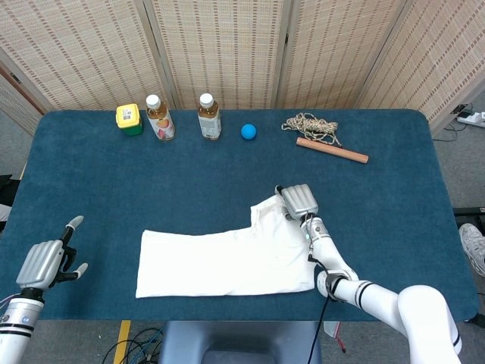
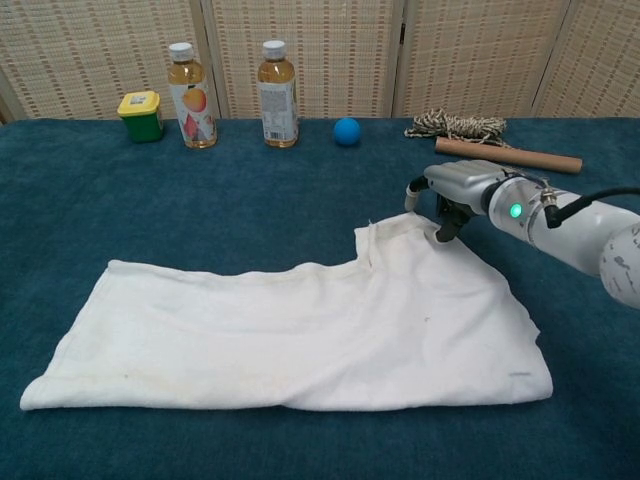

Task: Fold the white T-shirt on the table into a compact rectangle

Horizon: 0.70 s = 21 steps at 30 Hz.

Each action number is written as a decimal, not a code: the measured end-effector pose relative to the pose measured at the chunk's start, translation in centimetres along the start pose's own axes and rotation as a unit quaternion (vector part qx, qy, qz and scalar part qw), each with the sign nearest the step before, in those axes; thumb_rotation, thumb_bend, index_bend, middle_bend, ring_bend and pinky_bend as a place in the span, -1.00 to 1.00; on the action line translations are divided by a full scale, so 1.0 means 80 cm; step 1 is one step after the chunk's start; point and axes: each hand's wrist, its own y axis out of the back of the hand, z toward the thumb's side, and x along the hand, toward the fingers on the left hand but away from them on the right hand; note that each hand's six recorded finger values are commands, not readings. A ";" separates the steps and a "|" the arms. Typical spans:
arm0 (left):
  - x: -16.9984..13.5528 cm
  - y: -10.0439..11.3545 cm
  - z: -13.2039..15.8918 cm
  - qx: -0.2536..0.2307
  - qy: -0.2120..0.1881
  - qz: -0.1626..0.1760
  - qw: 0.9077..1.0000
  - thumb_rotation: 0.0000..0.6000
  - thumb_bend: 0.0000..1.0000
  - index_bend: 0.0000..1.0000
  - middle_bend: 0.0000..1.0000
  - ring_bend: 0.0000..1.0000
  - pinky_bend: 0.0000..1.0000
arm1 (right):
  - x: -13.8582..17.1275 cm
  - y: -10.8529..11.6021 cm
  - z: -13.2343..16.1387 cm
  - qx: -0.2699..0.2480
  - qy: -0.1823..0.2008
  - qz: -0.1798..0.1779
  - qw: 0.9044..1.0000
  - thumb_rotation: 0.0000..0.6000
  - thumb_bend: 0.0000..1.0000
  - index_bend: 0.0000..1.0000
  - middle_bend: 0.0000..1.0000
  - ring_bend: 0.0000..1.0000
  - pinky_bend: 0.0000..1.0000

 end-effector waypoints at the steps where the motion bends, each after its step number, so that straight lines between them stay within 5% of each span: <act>1: 0.000 0.000 0.000 0.000 0.000 0.000 1.000 1.00 -0.41 -1.00 0.81 0.79 1.00 | 0.000 -0.001 0.000 0.001 0.000 0.001 1.000 1.00 -0.11 -0.39 0.87 0.89 0.92; 12: -0.001 0.002 -0.001 -0.001 0.001 0.002 1.000 1.00 -0.41 -1.00 0.81 0.79 1.00 | 0.004 -0.001 0.002 -0.003 0.004 -0.001 1.000 1.00 -0.11 0.03 0.87 0.89 0.92; 21: -0.002 0.003 -0.003 -0.003 0.002 0.005 1.000 1.00 -0.41 -1.00 0.81 0.79 1.00 | 0.020 0.003 0.002 -0.024 0.018 -0.024 0.999 1.00 0.05 0.19 0.90 0.89 0.92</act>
